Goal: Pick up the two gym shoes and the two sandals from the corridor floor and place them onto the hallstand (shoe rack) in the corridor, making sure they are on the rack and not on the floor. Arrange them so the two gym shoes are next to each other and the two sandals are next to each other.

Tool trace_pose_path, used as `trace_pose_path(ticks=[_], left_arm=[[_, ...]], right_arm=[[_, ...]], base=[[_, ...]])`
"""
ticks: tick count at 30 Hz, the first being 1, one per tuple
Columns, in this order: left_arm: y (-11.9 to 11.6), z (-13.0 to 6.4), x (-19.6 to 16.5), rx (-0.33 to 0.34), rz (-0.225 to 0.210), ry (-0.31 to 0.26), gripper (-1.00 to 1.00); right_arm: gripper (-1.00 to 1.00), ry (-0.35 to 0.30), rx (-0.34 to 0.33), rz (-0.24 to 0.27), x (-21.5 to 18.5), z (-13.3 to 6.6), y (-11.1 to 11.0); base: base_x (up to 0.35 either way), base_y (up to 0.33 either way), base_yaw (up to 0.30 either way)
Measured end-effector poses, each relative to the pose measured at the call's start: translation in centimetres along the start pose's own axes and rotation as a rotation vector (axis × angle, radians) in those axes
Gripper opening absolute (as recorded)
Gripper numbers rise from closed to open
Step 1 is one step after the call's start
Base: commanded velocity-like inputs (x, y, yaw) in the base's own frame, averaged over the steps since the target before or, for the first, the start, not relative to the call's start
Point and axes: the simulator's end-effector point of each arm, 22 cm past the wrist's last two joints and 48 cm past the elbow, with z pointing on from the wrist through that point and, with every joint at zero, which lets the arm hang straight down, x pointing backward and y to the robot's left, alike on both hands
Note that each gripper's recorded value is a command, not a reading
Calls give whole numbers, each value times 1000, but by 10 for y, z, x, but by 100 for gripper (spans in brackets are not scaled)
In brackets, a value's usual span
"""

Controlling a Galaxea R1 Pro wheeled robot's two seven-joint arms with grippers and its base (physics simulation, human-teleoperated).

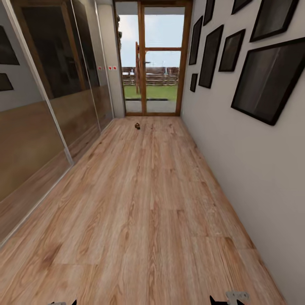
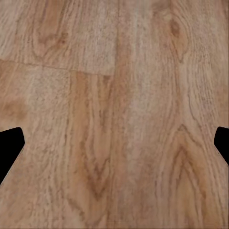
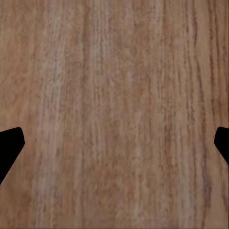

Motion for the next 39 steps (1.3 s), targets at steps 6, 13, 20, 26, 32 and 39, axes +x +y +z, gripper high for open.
trace_pose_path(ticks=[6, 13, 20, 26, 32, 39], left_arm=[[0, 0, 0, 0, 0, 0, 100], [0, 0, 0, 0, 0, 0, 100], [0, 0, 0, 0, 0, 0, 100], [0, 0, 0, 0, 0, 0, 100], [-1, -1, 4, 0, -4, 9, 100], [-1, -2, 8, 0, -7, 17, 100]], right_arm=[[100, 0, 0, 0, 0, 0, 0], [100, 0, 0, 0, 0, 0, 0], [100, 0, 0, 0, 0, 0, 0], [100, 0, 0, 0, 0, 0, 0], [100, 0, 0, 0, 0, 0, 0], [100, 0, 0, 0, 0, 0, 0]], base=[[339, 0, 0], [338, 0, 0], [338, 0, 0], [339, 0, 0], [339, 0, 0], [339, 0, 0]])
